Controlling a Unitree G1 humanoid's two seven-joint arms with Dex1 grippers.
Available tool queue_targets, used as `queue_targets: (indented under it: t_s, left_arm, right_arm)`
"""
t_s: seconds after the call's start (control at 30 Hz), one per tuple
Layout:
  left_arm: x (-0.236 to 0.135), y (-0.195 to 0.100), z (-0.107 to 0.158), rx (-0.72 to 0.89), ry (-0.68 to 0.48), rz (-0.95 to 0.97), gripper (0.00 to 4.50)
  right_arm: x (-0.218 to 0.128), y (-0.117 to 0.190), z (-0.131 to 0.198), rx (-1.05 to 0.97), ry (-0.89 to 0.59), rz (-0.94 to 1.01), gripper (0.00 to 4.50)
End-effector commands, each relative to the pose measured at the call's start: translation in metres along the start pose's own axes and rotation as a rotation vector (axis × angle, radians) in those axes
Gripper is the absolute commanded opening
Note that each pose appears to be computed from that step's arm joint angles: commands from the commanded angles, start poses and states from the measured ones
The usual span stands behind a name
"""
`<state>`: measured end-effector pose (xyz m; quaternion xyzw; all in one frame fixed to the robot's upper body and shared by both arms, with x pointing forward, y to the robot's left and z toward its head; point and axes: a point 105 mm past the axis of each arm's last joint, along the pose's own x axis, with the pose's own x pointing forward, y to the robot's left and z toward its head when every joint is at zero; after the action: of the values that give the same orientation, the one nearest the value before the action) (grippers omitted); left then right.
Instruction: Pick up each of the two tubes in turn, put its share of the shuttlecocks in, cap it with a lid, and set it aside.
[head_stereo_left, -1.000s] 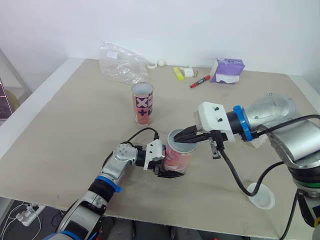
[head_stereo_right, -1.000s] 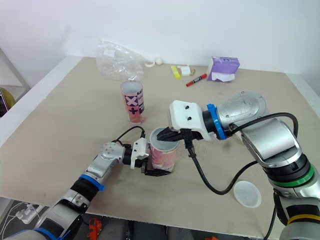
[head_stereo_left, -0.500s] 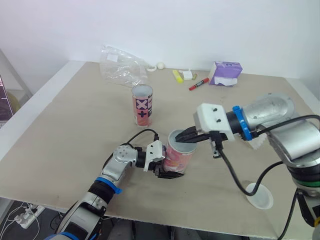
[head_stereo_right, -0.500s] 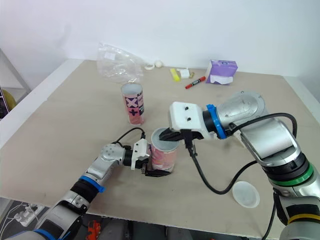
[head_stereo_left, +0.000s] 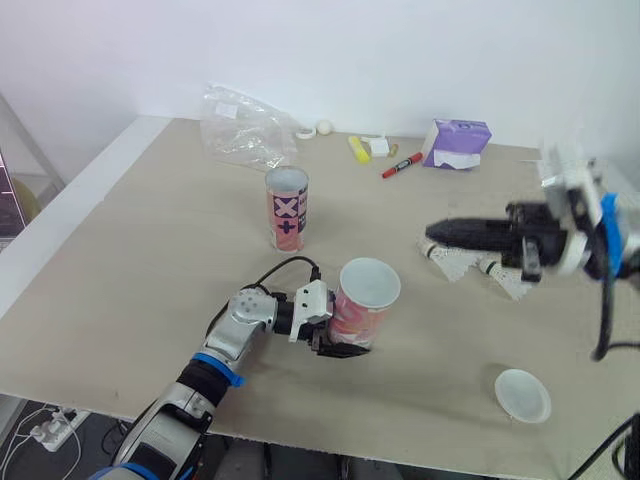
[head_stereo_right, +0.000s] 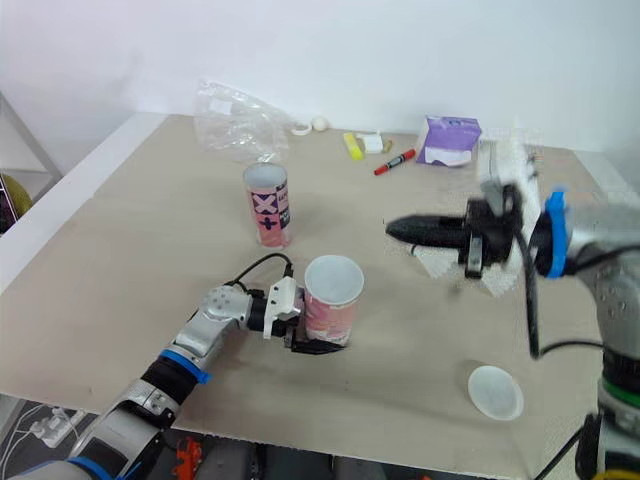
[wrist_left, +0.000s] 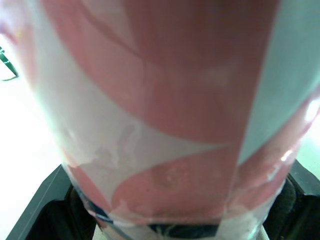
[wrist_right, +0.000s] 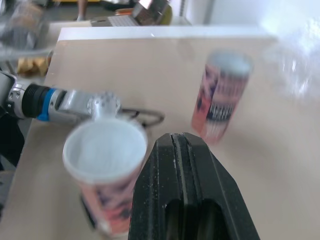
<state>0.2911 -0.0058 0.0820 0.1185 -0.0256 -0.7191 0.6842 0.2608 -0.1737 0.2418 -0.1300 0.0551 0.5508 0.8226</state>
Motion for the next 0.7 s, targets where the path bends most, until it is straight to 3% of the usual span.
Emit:
queue_targets:
  t_s: [0.03, 0.07, 0.1, 0.13, 0.17, 0.2, 0.37, 0.4, 0.7]
  left_arm:
    - [-0.007, 0.000, -0.003, -0.027, 0.023, -0.002, 4.46]
    - [-0.009, -0.002, -0.002, -0.010, 0.029, -0.018, 4.48]
    - [-0.010, -0.003, 0.000, 0.002, 0.031, -0.030, 4.50]
    - [-0.011, -0.003, 0.002, 0.011, 0.027, -0.032, 4.50]
    - [-0.013, -0.003, 0.005, 0.026, 0.024, -0.036, 4.50]
    - [-0.014, -0.003, 0.007, 0.034, 0.021, -0.037, 4.50]
    - [-0.025, 0.001, 0.018, 0.068, 0.015, -0.025, 4.50]
    - [-0.030, 0.002, 0.020, 0.076, 0.019, -0.018, 4.50]
    - [-0.071, -0.003, 0.028, 0.112, 0.061, 0.057, 4.50]
  right_arm:
    - [-0.001, 0.021, -0.011, -0.013, -0.016, 0.006, 0.00]
    - [-0.001, 0.026, -0.023, 0.013, 0.001, 0.004, 0.00]
    - [0.000, 0.031, -0.033, 0.024, 0.017, 0.007, 0.69]
    - [0.001, 0.033, -0.045, 0.027, 0.037, -0.004, 0.96]
    - [0.002, 0.035, -0.056, 0.027, 0.057, -0.015, 1.55]
    - [0.002, 0.037, -0.064, 0.022, 0.069, -0.021, 1.71]
    - [0.015, 0.049, -0.090, 0.015, 0.087, -0.005, 3.56]
    - [0.021, 0.051, -0.094, 0.014, 0.077, -0.002, 4.26]
    - [0.055, 0.051, -0.119, 0.033, 0.003, -0.020, 4.43]
